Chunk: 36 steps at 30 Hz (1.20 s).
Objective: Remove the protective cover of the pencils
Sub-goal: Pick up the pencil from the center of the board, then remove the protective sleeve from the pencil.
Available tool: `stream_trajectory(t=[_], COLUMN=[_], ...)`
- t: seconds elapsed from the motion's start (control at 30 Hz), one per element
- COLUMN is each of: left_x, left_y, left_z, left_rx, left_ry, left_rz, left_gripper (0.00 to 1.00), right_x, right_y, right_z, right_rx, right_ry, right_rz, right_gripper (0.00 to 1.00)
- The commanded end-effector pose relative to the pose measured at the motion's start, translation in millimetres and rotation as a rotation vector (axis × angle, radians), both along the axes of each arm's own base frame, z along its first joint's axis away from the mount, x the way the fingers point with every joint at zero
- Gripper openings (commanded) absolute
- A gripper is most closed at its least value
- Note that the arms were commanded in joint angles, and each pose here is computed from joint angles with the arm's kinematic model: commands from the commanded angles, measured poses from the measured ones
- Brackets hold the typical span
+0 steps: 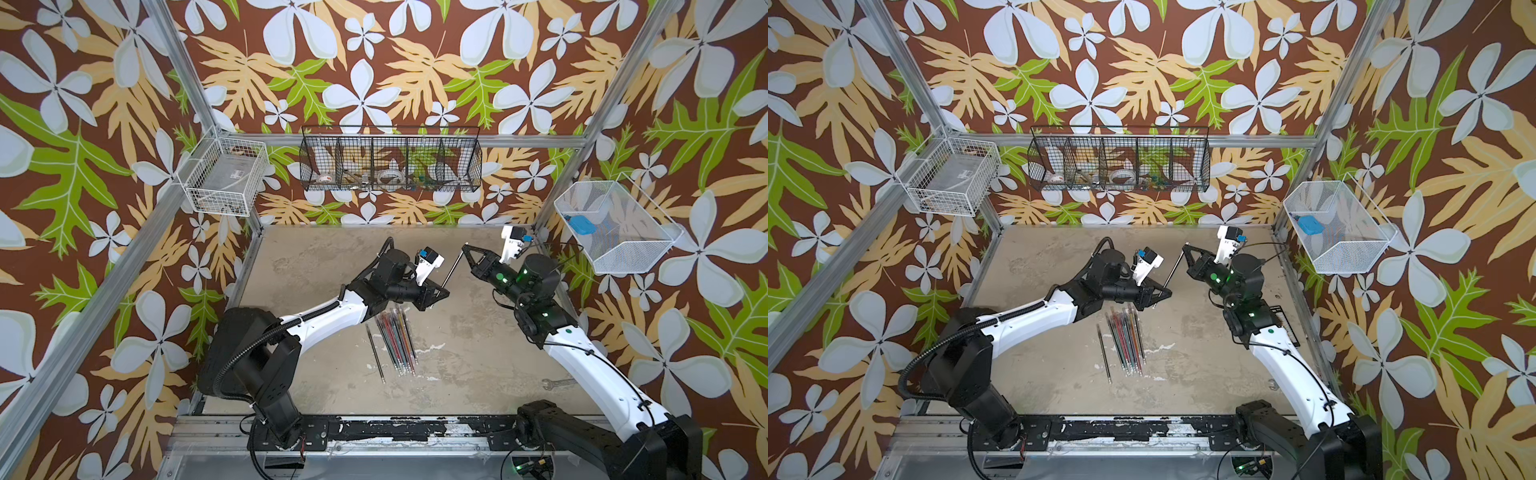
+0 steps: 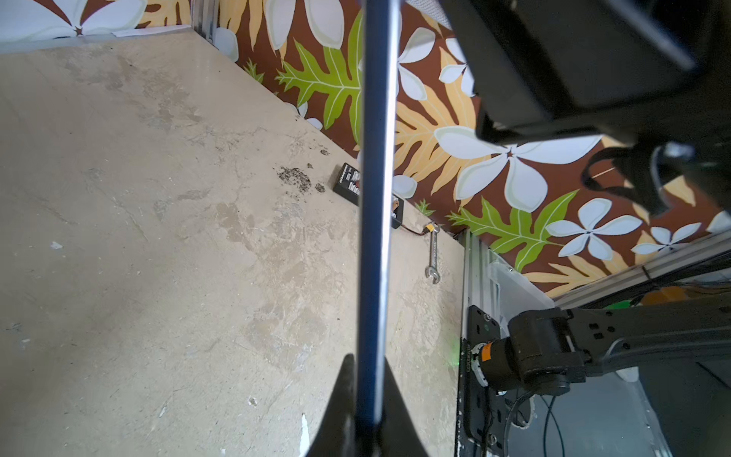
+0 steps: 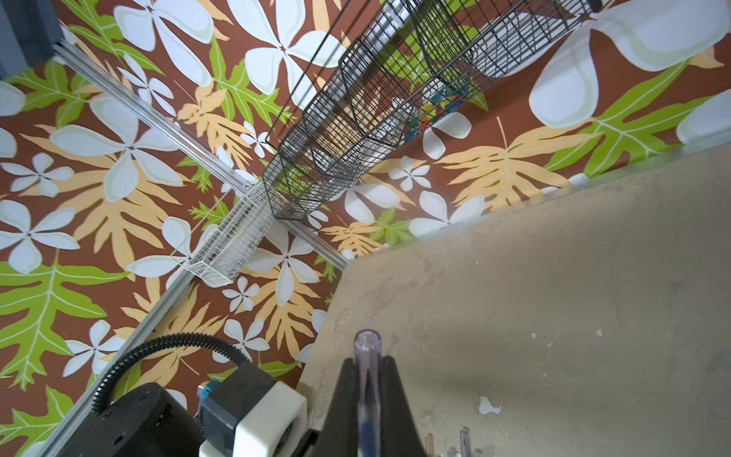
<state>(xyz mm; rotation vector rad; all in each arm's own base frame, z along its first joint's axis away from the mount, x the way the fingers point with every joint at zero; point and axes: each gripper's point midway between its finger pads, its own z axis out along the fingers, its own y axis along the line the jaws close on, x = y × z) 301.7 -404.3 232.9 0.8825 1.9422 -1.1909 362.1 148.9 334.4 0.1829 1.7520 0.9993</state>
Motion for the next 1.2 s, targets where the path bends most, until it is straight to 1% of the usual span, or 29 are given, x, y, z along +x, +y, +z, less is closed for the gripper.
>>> stream_trajectory(t=[0.0,0.07,0.13,0.23,0.33,0.43,0.53,0.73,0.9,0.97,1.17], left_x=[19,28,35,41,41,37,30,20,14,10,2], left_y=[13,18,22,26,27,24,16,8,4,0,-6], left_z=[-18,-29,-37,-45,-47,-48,-48,-51,-50,-51,-58], left_rx=[0.135,0.21,0.26,0.307,0.321,0.317,0.314,0.326,0.317,0.32,0.355], left_ry=[-0.035,-0.038,-0.035,-0.033,-0.035,-0.031,-0.034,-0.041,-0.04,-0.041,-0.06], left_rz=[0.105,0.142,0.169,0.197,0.197,0.174,0.134,0.098,0.075,0.06,0.04], left_gripper=[0.0,0.0,0.0,0.0,0.0,0.0,0.0,0.0,0.0,0.0,0.0], right_x=[4,1,-5,-17,-32,-43,-49,-44,-39,-39,-35], right_y=[-15,-18,-20,-16,-8,-7,-8,-17,-19,-15,-15], right_z=[-16,-20,-21,-24,-31,-43,-52,-60,-63,-64,-65], right_rx=[-0.162,-0.216,-0.237,-0.262,-0.285,-0.293,-0.269,-0.206,-0.19,-0.178,-0.176], right_ry=[0.058,0.06,0.055,0.043,0.037,0.07,0.098,0.143,0.159,0.165,0.158], right_rz=[-0.067,-0.058,-0.034,0.027,0.106,0.141,0.17,0.163,0.152,0.174,0.17], right_gripper=[0.24,0.37,0.47,0.53,0.55,0.55,0.56,0.54,0.54,0.54,0.56])
